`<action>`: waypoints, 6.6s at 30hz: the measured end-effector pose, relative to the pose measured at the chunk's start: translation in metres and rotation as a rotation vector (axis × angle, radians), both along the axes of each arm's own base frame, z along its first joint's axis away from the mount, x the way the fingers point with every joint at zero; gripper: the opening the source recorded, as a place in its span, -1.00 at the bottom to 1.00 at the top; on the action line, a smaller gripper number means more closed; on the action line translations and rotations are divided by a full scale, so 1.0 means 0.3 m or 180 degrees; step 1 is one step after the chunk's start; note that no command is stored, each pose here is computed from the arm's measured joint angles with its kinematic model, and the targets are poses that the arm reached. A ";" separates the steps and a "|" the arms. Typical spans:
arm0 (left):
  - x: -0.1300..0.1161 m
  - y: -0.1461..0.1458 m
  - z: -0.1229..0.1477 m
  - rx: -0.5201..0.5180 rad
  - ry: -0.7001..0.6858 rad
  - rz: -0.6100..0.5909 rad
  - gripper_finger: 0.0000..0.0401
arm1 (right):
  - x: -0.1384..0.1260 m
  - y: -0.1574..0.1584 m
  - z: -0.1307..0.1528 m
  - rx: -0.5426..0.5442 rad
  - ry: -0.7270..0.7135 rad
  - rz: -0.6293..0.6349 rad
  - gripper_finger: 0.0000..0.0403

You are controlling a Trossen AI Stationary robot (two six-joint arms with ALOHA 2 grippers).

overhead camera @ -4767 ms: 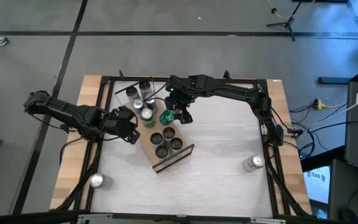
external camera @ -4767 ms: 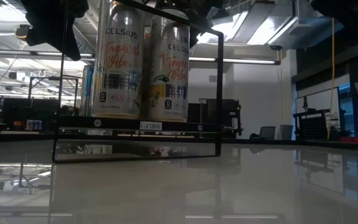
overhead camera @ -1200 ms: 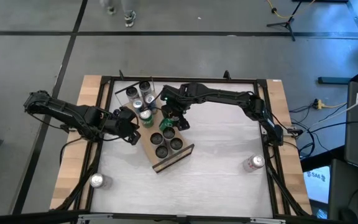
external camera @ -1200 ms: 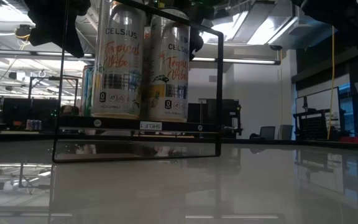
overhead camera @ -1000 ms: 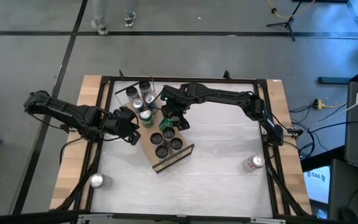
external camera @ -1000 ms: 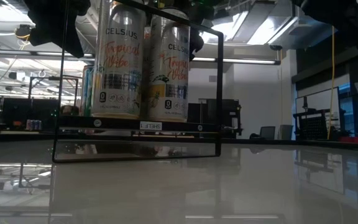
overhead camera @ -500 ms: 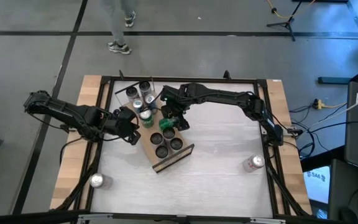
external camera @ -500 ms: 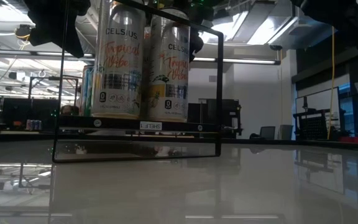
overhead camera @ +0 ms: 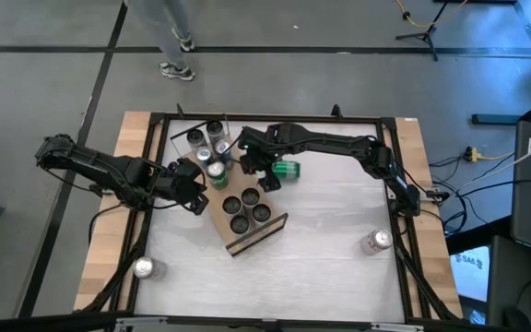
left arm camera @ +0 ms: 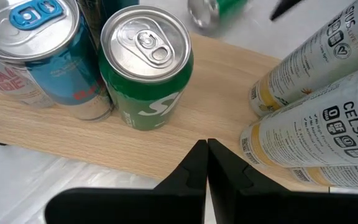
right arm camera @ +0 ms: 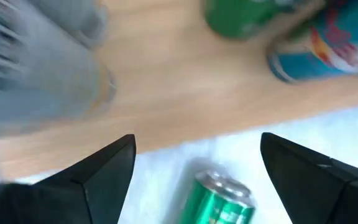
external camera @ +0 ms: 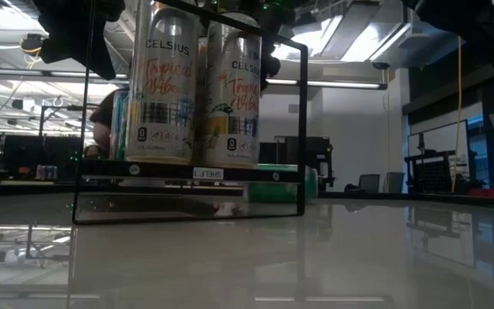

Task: Place canned beverage on shelf
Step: Put the green soda can on the shelf aligned with the other green soda can

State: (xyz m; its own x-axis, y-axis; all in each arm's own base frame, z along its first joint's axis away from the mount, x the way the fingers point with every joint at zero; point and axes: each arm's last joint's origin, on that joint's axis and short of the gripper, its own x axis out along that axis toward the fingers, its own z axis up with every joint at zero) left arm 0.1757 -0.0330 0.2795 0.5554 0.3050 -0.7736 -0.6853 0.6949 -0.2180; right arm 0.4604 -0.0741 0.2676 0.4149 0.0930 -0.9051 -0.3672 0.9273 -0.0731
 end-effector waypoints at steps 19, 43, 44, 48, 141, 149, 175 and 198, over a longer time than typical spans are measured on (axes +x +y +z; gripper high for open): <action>-0.001 0.000 -0.001 0.0004 0.0010 0.0001 -1.00 | -0.308 -0.265 0.306 0.0465 -0.0186 -0.0629 0.69; -0.001 0.000 -0.001 0.0012 0.0008 0.0006 -1.00 | -0.621 -0.644 -0.077 0.0229 -0.1318 -0.2358 0.69; 0.000 0.001 -0.001 0.0013 0.0008 0.0008 -1.00 | -0.620 -0.648 -0.088 0.0122 -0.1389 -0.2396 0.69; -0.001 0.001 -0.001 0.0013 0.0008 0.0007 -1.00 | -0.629 -0.648 -0.128 -0.0084 -0.1389 -0.2516 0.69; 0.000 0.004 0.000 0.0100 -0.0018 0.0065 -1.00 | -0.640 -0.625 -0.426 0.0413 -0.1124 -0.1832 0.69; 0.000 0.004 0.001 0.0100 -0.0018 0.0065 -1.00 | -0.635 -0.619 -0.425 0.0473 -0.1166 -0.1694 0.69; -0.001 0.004 0.001 0.0101 -0.0019 0.0064 -1.00 | -0.578 -0.556 -0.469 0.0265 -0.0781 -0.1533 0.16; -0.001 0.004 0.001 0.0103 -0.0017 0.0062 -1.00 | -0.577 -0.441 -0.075 0.0177 0.1338 -0.1392 0.17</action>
